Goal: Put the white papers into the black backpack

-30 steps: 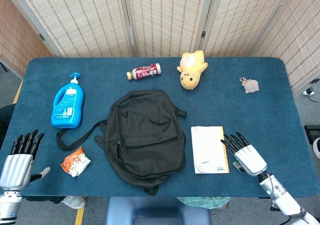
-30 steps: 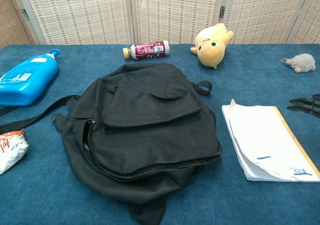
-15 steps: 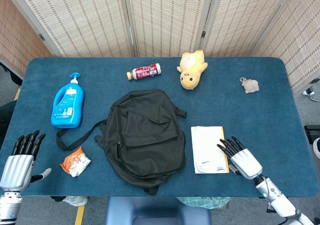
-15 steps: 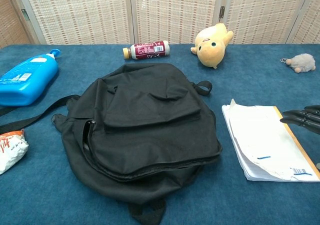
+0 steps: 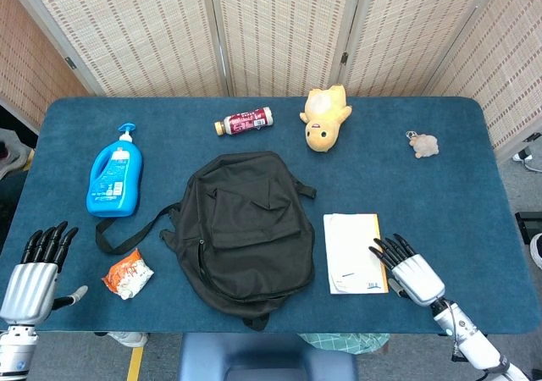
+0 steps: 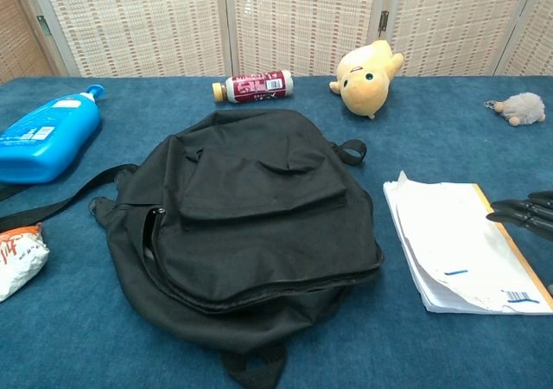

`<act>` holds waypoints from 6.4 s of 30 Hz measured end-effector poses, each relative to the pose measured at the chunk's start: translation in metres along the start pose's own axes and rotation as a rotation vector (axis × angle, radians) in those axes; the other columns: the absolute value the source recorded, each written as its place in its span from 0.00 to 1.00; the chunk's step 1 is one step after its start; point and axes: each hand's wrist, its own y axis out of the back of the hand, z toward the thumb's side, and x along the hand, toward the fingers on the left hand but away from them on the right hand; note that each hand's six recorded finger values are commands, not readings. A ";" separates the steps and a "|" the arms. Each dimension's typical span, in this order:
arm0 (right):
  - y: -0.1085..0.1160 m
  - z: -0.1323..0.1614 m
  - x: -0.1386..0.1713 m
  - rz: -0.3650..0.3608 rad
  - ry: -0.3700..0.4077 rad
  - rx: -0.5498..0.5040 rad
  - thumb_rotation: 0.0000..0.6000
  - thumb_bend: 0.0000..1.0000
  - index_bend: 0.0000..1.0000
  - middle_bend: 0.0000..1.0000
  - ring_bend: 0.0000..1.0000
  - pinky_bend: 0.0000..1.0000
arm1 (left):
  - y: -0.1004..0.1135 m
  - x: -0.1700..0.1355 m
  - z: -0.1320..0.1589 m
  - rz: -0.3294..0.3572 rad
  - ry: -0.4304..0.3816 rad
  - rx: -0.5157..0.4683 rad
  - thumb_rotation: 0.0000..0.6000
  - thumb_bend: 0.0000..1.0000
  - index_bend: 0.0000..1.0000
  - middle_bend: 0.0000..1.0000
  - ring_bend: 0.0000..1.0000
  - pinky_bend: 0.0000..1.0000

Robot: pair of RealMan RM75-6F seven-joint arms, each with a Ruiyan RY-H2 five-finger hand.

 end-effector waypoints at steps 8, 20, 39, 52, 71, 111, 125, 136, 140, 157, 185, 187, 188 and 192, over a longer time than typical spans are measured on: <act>-0.002 0.004 -0.006 -0.002 0.017 0.006 1.00 0.43 0.03 0.07 0.09 0.00 | 0.000 -0.001 -0.001 -0.002 0.003 -0.002 1.00 0.12 0.05 0.06 0.05 0.00; 0.008 0.014 -0.017 -0.038 0.045 0.003 1.00 0.43 0.03 0.08 0.09 0.00 | 0.002 -0.004 -0.003 0.003 0.007 -0.007 1.00 0.12 0.05 0.06 0.05 0.00; 0.028 0.045 -0.059 -0.143 0.100 -0.055 1.00 0.53 0.08 0.12 0.14 0.07 | -0.001 -0.006 -0.008 0.001 0.017 -0.017 1.00 0.12 0.05 0.06 0.05 0.00; 0.038 0.076 -0.079 -0.171 0.159 -0.092 1.00 0.53 0.08 0.12 0.14 0.07 | -0.001 -0.007 -0.009 0.000 0.020 -0.022 1.00 0.12 0.05 0.06 0.05 0.00; 0.052 0.077 -0.074 -0.226 0.132 -0.183 1.00 0.36 0.44 0.21 0.16 0.06 | -0.002 -0.004 -0.006 -0.012 0.012 -0.022 1.00 0.12 0.06 0.06 0.05 0.00; 0.105 -0.002 -0.041 -0.523 -0.073 0.029 1.00 0.36 0.79 0.40 0.27 0.11 | 0.015 0.038 0.044 -0.015 -0.244 -0.009 1.00 0.12 0.07 0.06 0.04 0.00; 0.165 -0.001 -0.034 -0.628 -0.007 0.153 1.00 0.36 0.79 0.40 0.27 0.11 | 0.003 0.077 0.123 -0.128 -0.535 0.009 1.00 0.12 0.10 0.06 0.05 0.00; 0.201 0.007 -0.030 -0.645 0.028 0.237 1.00 0.36 0.79 0.40 0.27 0.11 | -0.034 0.077 0.199 -0.289 -0.766 0.021 1.00 0.12 0.14 0.06 0.05 0.00; 0.202 0.010 -0.030 -0.644 0.036 0.244 1.00 0.36 0.79 0.40 0.27 0.11 | -0.050 0.081 0.220 -0.332 -0.794 0.004 1.00 0.12 0.16 0.06 0.05 0.00; 0.197 0.009 -0.027 -0.621 0.032 0.245 1.00 0.36 0.79 0.40 0.27 0.11 | -0.092 0.101 0.247 -0.450 -0.734 -0.035 1.00 0.12 0.18 0.06 0.04 0.00; 0.184 0.004 -0.026 -0.598 0.012 0.222 1.00 0.36 0.79 0.40 0.27 0.11 | -0.122 0.121 0.273 -0.480 -0.635 -0.176 1.00 0.37 0.48 0.17 0.12 0.01; 0.185 0.004 -0.026 -0.601 0.013 0.221 1.00 0.36 0.79 0.40 0.27 0.11 | -0.123 0.122 0.272 -0.467 -0.628 -0.192 1.00 0.40 0.50 0.18 0.14 0.01; 0.185 0.004 -0.026 -0.603 0.013 0.221 1.00 0.36 0.79 0.40 0.27 0.11 | -0.123 0.122 0.272 -0.463 -0.626 -0.196 1.00 0.42 0.52 0.19 0.14 0.02; 0.188 0.005 -0.024 -0.618 0.013 0.216 1.00 0.36 0.79 0.40 0.27 0.11 | -0.124 0.122 0.273 -0.449 -0.618 -0.223 1.00 0.51 0.57 0.23 0.18 0.04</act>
